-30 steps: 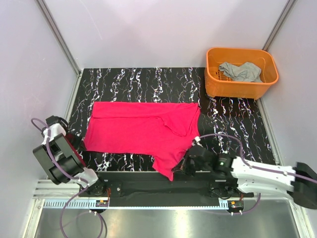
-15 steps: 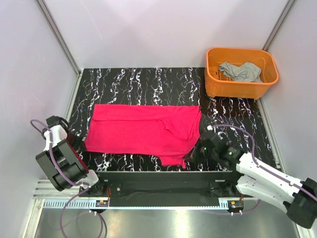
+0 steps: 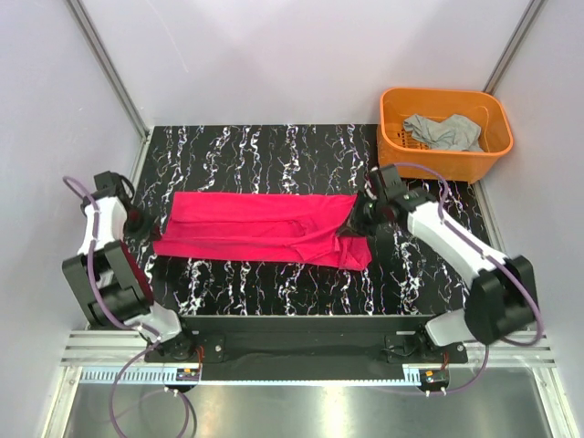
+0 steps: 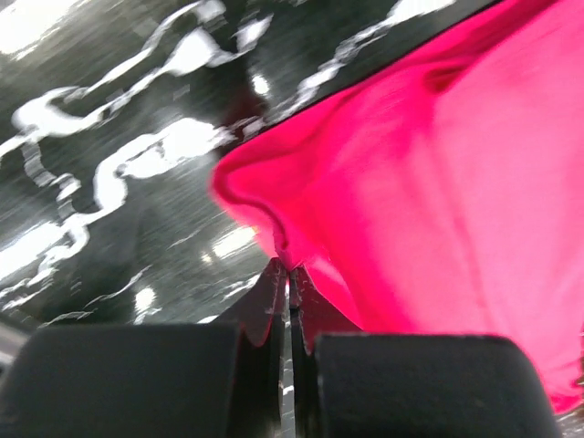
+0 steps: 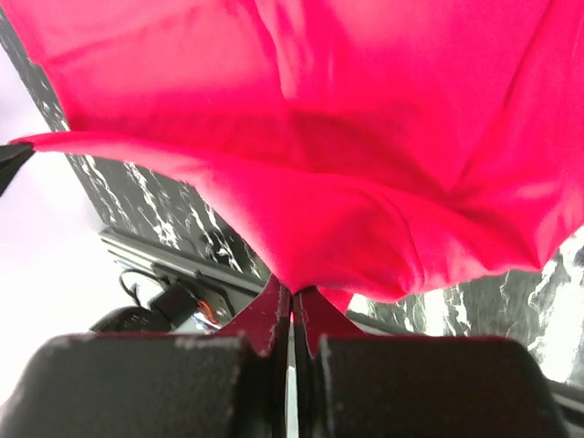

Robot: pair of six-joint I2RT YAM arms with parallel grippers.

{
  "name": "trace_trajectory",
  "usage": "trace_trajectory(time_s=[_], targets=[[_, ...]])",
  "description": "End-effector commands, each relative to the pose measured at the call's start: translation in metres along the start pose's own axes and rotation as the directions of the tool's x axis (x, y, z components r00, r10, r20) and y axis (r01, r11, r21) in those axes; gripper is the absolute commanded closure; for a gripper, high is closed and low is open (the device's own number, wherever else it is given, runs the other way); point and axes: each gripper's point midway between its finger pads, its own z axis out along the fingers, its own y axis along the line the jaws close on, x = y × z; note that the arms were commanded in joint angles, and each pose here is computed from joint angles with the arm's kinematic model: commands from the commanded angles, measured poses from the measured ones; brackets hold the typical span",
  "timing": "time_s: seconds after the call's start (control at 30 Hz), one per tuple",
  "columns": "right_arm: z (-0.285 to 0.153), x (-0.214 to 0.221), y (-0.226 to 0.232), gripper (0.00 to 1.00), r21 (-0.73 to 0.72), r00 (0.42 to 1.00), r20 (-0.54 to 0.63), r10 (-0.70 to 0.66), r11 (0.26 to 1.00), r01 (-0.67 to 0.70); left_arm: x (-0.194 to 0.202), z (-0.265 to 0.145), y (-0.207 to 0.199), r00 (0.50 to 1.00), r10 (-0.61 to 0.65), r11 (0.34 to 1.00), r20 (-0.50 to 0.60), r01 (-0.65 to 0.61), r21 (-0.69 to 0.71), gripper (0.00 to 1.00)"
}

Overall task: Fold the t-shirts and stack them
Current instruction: Fold the tshirt

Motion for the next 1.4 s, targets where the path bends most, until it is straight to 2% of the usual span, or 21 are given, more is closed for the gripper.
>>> trace_trajectory(time_s=[0.0,0.13,0.3,0.6,0.87,1.07,1.37], targets=[[-0.001,-0.038,0.015,1.0,-0.04,0.998,-0.01,-0.061,0.997,0.061,-0.02,0.008,-0.028,0.999,-0.028,1.0,0.017,0.028,0.011,1.0],[0.012,-0.07,0.019,1.0,-0.056,0.997,-0.035,-0.074,0.996,0.072,-0.03,0.016,-0.056,1.0,-0.013,0.999,0.009,0.013,0.029,1.0],[0.029,-0.098,0.027,1.0,-0.094,0.994,-0.08,-0.078,0.993,0.07,-0.03,0.034,-0.066,1.0,-0.017,1.0,-0.024,0.017,0.005,1.0],[0.051,-0.107,0.022,0.99,-0.1,0.982,-0.167,-0.09,0.992,0.074,-0.036,0.049,-0.074,0.999,-0.021,1.0,-0.035,0.021,-0.008,1.0],[0.057,-0.117,0.009,0.99,-0.065,0.985,-0.16,-0.071,0.996,0.062,-0.041,0.057,-0.079,0.999,-0.006,1.0,-0.036,0.005,-0.014,1.0],[0.063,-0.126,0.009,0.96,-0.067,0.986,-0.154,-0.072,0.996,0.062,-0.04,0.064,-0.088,0.999,0.022,1.0,-0.049,-0.023,-0.007,1.0],[0.086,-0.145,0.003,0.94,-0.054,0.982,-0.163,-0.091,0.995,0.083,-0.045,0.07,-0.089,0.997,0.066,0.998,-0.043,-0.067,-0.02,0.89]])
